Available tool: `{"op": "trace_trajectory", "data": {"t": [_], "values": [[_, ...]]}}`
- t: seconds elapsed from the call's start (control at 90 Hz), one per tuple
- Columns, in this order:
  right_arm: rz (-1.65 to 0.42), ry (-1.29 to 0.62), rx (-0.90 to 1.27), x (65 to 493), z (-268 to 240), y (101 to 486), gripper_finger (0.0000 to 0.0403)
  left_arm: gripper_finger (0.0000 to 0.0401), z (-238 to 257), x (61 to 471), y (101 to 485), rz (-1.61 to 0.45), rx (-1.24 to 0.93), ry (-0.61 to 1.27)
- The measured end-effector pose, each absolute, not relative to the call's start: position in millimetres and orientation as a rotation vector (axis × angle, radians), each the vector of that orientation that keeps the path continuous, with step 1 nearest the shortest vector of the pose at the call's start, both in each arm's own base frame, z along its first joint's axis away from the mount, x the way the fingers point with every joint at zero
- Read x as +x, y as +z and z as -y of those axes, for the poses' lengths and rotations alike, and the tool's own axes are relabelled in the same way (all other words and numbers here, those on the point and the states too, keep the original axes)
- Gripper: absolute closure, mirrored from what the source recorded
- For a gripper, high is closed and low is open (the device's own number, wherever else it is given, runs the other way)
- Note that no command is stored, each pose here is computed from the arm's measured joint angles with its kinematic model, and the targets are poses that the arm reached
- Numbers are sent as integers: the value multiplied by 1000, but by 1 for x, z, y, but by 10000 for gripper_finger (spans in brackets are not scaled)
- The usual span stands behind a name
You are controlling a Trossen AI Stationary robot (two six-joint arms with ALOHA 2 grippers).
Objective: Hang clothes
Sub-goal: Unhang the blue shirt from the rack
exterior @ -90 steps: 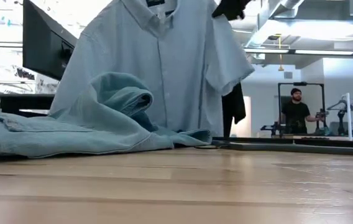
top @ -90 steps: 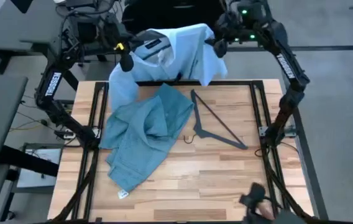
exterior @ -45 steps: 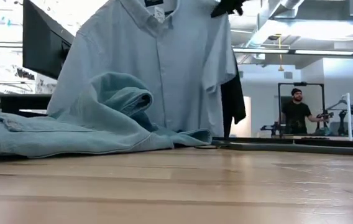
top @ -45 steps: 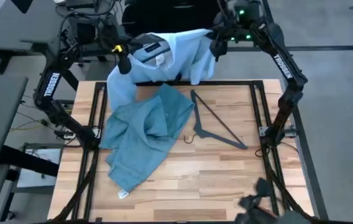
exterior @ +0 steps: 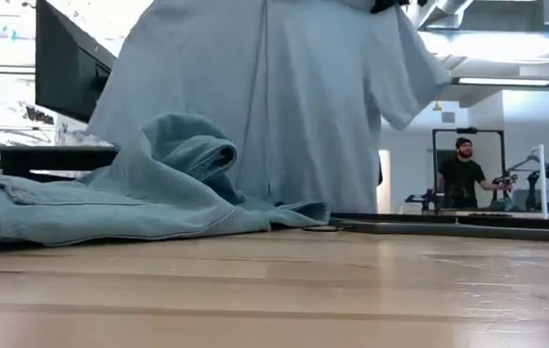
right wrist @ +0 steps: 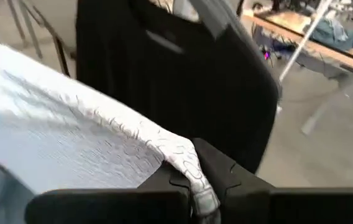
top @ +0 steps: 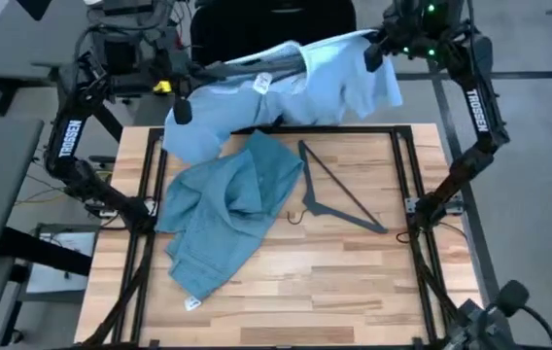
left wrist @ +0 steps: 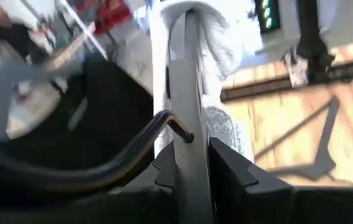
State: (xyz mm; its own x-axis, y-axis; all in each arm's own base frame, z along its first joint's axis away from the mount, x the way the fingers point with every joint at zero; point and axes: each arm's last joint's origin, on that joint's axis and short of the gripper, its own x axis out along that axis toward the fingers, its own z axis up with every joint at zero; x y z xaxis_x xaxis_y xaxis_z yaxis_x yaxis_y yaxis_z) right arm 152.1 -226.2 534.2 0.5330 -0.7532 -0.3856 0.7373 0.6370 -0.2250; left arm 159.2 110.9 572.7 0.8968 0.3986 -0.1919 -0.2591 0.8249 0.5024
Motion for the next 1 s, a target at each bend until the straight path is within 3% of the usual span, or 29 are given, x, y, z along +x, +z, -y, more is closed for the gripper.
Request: {"op": "trace_trajectory", "data": {"t": [0.278,0.533,0.744,1.0], "values": [[-565,-878,-16,169,243,517,403,379,-101,149,598,-50,506,365],[-576,-746,-64,207,235,508,403,379,-102,150,621,194,516,421],[-732,-762,-50,197,233,497,403,379,-96,141,618,138,506,429],[-741,-699,-43,210,228,492,403,379,-90,132,619,131,507,442]]}}
